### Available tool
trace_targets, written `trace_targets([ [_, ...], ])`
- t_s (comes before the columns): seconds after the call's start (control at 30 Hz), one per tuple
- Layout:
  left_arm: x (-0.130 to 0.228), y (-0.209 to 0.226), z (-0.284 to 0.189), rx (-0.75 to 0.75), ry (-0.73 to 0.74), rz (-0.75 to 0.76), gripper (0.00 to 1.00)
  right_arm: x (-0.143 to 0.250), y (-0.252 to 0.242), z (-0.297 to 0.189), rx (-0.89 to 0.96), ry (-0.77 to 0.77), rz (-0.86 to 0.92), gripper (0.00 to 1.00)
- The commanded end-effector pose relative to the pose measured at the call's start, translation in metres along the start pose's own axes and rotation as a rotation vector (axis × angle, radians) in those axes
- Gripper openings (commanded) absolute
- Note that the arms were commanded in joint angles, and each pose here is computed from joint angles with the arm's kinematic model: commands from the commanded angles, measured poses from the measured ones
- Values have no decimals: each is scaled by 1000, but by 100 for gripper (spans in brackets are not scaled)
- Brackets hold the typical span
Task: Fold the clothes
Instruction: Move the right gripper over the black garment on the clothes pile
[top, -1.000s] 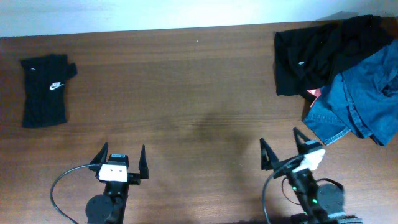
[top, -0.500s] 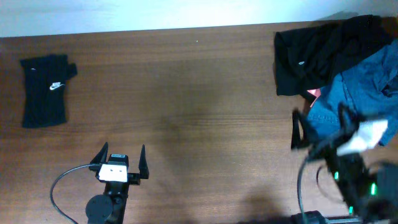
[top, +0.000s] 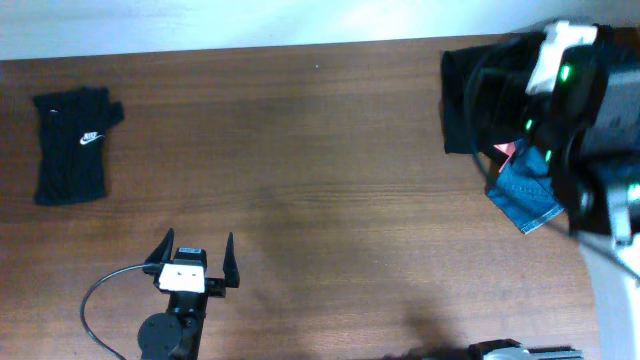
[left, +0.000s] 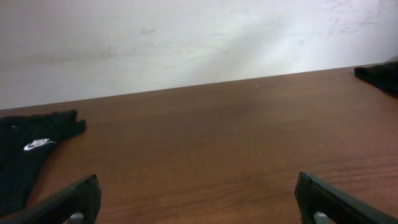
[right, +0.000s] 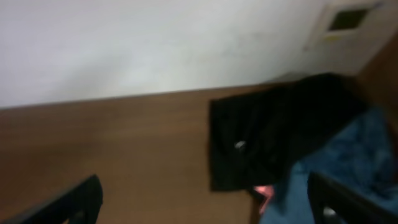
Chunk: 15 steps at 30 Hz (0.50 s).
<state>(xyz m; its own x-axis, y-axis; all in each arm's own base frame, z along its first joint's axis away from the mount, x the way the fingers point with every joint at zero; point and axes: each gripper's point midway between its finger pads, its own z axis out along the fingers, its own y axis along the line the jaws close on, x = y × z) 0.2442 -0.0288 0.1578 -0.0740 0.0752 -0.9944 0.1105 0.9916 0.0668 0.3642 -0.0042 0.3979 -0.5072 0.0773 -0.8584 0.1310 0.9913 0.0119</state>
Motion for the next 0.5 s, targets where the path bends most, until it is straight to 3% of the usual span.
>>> trace_targets([
  [0.0, 1, 2, 0, -13, -4, 19, 99, -19, -33, 10, 115, 18, 30, 99],
  [0.17, 1, 2, 0, -13, -4, 19, 99, -14, -61, 45, 119, 121, 90, 99],
  [0.47, 1, 2, 0, -13, -4, 19, 99, -6, -112, 86, 145, 159, 200, 99],
])
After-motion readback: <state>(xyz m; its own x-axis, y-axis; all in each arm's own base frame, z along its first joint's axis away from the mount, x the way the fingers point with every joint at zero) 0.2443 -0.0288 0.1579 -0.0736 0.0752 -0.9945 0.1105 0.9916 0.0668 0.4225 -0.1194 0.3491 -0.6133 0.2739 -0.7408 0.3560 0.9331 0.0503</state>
